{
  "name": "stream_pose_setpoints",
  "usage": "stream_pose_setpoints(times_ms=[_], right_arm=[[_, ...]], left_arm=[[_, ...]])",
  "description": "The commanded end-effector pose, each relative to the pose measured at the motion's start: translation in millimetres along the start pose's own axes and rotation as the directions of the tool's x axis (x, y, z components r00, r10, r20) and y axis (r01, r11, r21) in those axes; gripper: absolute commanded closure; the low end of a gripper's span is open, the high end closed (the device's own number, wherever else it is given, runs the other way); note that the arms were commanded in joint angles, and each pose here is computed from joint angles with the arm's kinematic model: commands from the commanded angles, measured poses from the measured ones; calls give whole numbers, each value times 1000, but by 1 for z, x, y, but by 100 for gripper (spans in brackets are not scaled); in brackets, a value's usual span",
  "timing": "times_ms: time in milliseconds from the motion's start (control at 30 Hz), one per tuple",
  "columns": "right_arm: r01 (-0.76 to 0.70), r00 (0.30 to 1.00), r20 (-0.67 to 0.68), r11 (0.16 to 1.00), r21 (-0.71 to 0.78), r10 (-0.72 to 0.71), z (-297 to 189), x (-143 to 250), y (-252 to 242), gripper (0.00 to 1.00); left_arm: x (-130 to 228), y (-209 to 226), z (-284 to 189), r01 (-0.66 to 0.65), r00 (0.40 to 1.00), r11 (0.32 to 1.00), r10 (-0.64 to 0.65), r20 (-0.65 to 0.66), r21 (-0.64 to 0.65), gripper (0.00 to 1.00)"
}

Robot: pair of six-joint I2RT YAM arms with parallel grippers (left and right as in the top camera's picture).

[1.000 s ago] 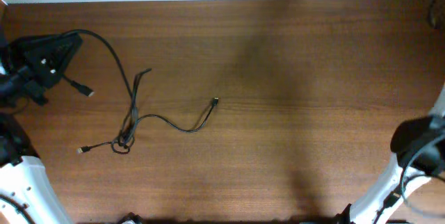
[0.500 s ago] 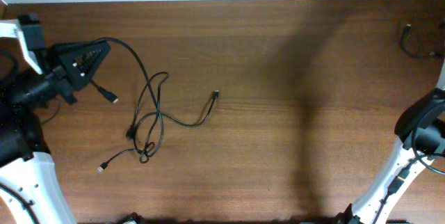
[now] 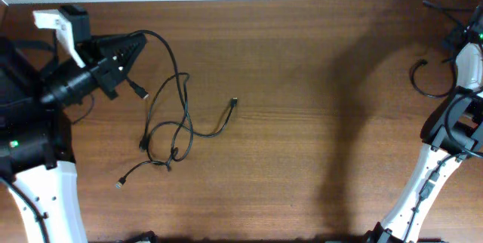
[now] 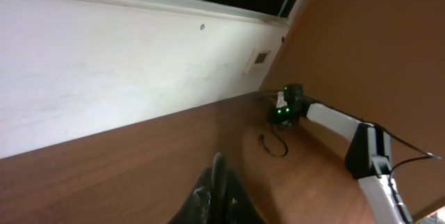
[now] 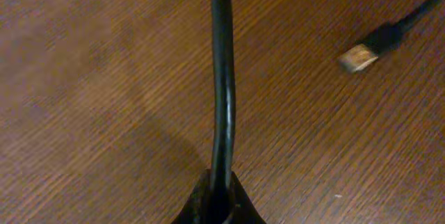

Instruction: Untangle cables

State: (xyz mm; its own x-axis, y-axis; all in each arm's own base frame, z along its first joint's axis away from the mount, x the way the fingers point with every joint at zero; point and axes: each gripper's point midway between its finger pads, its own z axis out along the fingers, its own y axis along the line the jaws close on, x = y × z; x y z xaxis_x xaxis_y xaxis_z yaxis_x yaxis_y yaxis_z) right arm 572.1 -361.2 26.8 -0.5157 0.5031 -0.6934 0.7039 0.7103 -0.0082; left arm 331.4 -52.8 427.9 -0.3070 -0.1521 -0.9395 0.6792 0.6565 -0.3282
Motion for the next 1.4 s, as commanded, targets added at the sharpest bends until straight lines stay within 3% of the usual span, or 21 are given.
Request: stream_pose_setpoints(times_ms=[0,100,200,333,467,600,700,800,900,967,1167,1233,1367], right_arm=[[-7,1000,9,999,-36,7,-15,-12,11,2],[8,998,68,996,-86,-2,-52,-49,27,1],[18,986,166,992,-127,4,-123,-104,44,2],[-24,988,148,987,-158,48,-206,-122,57,5],[-288,957,-45,956,-54,286,-240,-78,45,10],[-496,812,-251,849,179,527,-244,-6,30,10],[-533,747,-287,798,281,600,-248,18,24,1],[-535,727,-326,796,283,604,-245,26,30,1],[-587,652,-316,723,365,689,-237,41,28,1],[-626,548,-251,590,510,798,-222,68,18,1],[-617,352,-110,318,720,930,-192,136,11,1],[-612,317,-104,287,736,943,-178,153,15,1],[-627,318,-100,288,724,943,-161,162,16,1]], left_arm=[[-2,-3,8,-58,998,998,58,0,-37,100],[1,-8,12,-54,998,998,54,-9,-22,100],[4,-8,14,-41,999,999,41,-19,-25,100],[10,-6,14,-42,998,999,40,-38,-34,100],[20,7,12,-27,997,993,19,-70,-113,100],[22,7,12,-41,996,993,32,-78,-112,100],[22,8,12,-44,996,992,35,-79,-117,100],[22,8,12,-44,996,992,35,-79,-116,100],[22,8,12,-44,996,992,35,-79,-116,100],[22,8,12,-43,996,992,34,-78,-115,100],[19,3,10,-54,996,992,46,-72,-114,100],[18,0,8,-62,996,991,54,-67,-115,100],[15,-5,6,-75,996,990,69,-60,-117,100]])
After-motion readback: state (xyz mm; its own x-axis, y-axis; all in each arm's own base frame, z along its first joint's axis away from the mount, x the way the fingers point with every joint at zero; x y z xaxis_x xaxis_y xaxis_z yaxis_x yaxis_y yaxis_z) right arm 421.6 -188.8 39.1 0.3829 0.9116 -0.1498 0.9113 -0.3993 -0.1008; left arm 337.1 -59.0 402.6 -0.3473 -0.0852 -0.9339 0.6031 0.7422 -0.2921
